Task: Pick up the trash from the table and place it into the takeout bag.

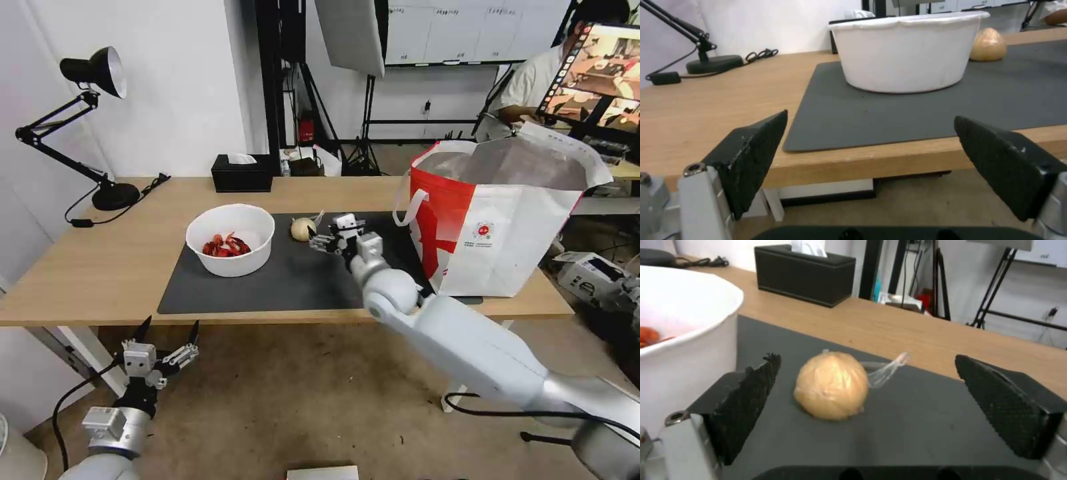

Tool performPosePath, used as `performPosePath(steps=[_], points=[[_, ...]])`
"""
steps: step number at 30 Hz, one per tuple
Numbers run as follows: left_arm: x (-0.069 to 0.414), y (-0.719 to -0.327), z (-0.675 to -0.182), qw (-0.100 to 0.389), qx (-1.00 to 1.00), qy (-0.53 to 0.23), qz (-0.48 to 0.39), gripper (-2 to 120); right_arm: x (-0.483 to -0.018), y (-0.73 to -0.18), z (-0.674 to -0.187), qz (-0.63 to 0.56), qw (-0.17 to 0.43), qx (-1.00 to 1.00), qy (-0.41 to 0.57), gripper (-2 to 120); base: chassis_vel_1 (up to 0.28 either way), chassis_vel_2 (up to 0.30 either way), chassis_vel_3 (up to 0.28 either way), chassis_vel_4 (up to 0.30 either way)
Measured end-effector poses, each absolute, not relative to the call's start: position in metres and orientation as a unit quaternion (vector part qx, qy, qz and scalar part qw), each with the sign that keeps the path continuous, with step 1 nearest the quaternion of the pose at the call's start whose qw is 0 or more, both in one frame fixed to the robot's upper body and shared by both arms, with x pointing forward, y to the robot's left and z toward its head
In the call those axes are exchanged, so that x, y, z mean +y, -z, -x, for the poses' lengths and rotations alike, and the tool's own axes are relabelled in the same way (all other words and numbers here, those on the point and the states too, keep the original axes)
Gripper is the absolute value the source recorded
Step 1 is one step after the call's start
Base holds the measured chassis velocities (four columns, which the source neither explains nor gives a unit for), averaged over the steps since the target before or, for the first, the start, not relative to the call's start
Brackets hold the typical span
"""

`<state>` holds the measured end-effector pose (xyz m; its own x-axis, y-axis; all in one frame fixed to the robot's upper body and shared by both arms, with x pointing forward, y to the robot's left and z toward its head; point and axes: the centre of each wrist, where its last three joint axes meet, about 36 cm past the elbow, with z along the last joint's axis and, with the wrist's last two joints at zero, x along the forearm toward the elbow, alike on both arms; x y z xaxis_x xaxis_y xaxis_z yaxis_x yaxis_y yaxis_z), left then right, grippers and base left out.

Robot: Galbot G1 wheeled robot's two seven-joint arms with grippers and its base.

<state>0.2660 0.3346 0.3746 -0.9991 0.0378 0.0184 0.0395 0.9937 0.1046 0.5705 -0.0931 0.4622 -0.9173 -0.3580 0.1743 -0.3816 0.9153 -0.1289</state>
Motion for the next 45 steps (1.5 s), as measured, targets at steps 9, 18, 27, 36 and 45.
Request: performPosePath(steps=[9,18,27,36,45], points=[[0.337,-0.371,-0.266,0.011,-0.998,0.053,0.017,100,-0.064,-0.452,-0.618,-0.184,0.111,-0.972,-0.091,100,0.000,0.000,0.000,0.000],[0.343,-0.368,-0.267,0.010,-0.999,0.051,0.013,100,-0.039,-0.441,-0.643,-0.200,0.131,-0.965,-0.107,100,0.000,0.000,0.000,0.000],[0.343,-0.366,-0.268,0.008,-0.999,0.049,0.013,100,-0.030,-0.427,-0.663,-0.202,0.149,-0.960,-0.122,100,0.000,0.000,0.000,0.000],[0.343,-0.363,-0.268,0.009,-0.999,0.048,0.015,100,-0.032,-0.417,-0.665,-0.204,0.153,-0.960,-0.115,100,0.000,0.000,0.000,0.000],[0.343,-0.364,-0.269,0.008,-0.999,0.048,0.016,100,-0.026,-0.413,-0.667,-0.209,0.156,-0.959,-0.108,87,0.000,0.000,0.000,0.000]])
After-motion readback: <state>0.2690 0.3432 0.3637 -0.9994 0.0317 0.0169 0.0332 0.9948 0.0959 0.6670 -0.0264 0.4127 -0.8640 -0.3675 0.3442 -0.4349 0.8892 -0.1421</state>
